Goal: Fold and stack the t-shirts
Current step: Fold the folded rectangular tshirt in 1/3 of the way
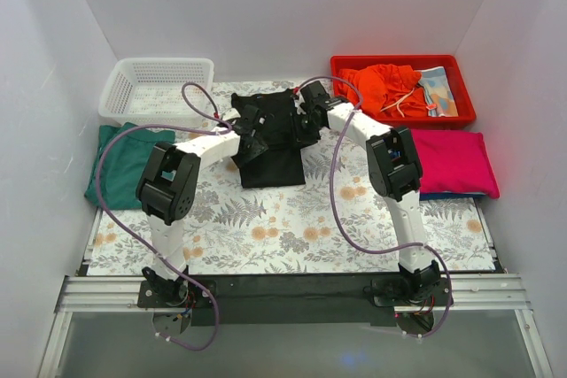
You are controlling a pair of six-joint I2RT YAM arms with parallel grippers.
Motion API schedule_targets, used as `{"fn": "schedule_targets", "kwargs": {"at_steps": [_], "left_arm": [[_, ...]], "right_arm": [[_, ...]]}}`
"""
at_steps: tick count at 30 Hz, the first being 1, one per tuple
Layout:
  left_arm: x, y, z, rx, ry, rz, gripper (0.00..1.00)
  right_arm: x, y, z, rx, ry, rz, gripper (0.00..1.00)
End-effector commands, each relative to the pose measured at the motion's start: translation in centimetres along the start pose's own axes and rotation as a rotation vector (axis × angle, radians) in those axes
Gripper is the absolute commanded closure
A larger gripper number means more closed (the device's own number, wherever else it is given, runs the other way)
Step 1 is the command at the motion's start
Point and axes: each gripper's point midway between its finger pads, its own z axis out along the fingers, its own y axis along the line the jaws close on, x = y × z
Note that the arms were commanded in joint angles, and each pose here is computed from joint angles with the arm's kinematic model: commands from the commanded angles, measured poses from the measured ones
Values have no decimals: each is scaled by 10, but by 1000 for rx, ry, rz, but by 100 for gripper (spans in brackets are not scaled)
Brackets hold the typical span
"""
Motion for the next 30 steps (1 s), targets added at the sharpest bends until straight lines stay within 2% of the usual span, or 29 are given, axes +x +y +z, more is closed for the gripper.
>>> {"fn": "schedule_targets", "kwargs": {"at_steps": [1, 5, 12, 21, 27, 29, 30], "left_arm": [[-12, 4, -2, -44, -27, -11, 44], [-25, 4, 0, -54, -67, -30, 43], [-75, -11, 1, -52, -199, -97, 43], [-119, -27, 16, 2, -286, -160, 43], [-134, -13, -11, 11, -329, -157, 42], [-137, -9, -19, 29, -314, -130, 41], [-133, -8, -26, 47, -292, -112, 40]], "right_arm": [[-29, 15, -3, -38, -59, 2, 60], [-41, 13, 3, -21, -86, 0, 60], [-74, 14, 2, -17, -164, 8, 61], [-101, -3, -24, -8, -241, 51, 60], [-74, -25, -59, 89, -225, 43, 60], [-63, -20, -77, 84, -222, 22, 60], [-43, -25, -73, 88, -179, 32, 60]]}}
